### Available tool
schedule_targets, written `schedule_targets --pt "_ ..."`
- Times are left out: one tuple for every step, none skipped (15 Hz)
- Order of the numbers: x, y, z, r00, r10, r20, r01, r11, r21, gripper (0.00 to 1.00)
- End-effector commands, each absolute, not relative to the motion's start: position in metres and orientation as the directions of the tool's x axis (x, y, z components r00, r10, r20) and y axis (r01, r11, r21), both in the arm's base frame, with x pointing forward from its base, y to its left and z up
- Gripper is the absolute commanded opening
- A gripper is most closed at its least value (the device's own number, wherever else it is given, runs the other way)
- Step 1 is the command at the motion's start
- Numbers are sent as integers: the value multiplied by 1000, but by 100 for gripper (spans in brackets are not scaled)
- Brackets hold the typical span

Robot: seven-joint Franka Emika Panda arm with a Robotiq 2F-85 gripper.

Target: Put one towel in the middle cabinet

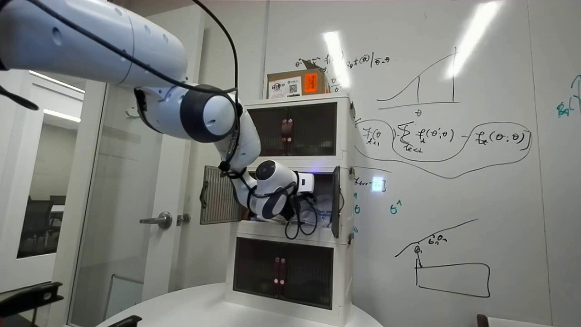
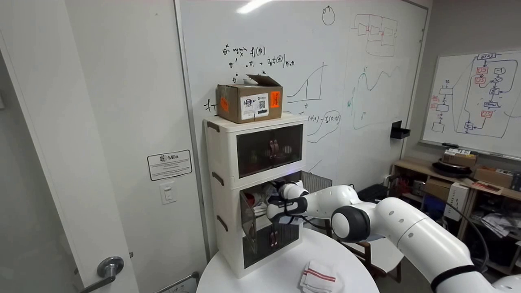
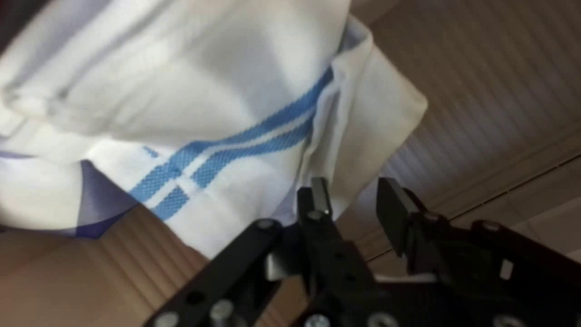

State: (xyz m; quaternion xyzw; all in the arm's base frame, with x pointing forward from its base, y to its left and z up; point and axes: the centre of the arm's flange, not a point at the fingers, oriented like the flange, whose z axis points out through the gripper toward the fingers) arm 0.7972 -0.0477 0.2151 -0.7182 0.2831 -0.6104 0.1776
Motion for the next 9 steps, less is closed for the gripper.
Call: schedule_targets --pt "824 -49 208 97 -657 748 -187 -750 -635 67" --pt "821 -50 207 114 -664 739 -189 -745 -640 74" --pt "817 -50 207 144 -672 726 -192 -739 -646 81" --pt "812 -48 208 198 -680 705 -199 -733 -651 89" --pt "804 -44 209 275 -690 670 -209 -723 -659 95" --pt "799 -40 210 323 -690 648 -201 -719 -665 100" --pt "792 -35 215 374 -684 627 -197 -719 -667 100" --pt "787 -31 220 400 -676 619 -190 -722 -666 100" --pt "778 -28 231 415 -677 608 -183 -717 -673 100"
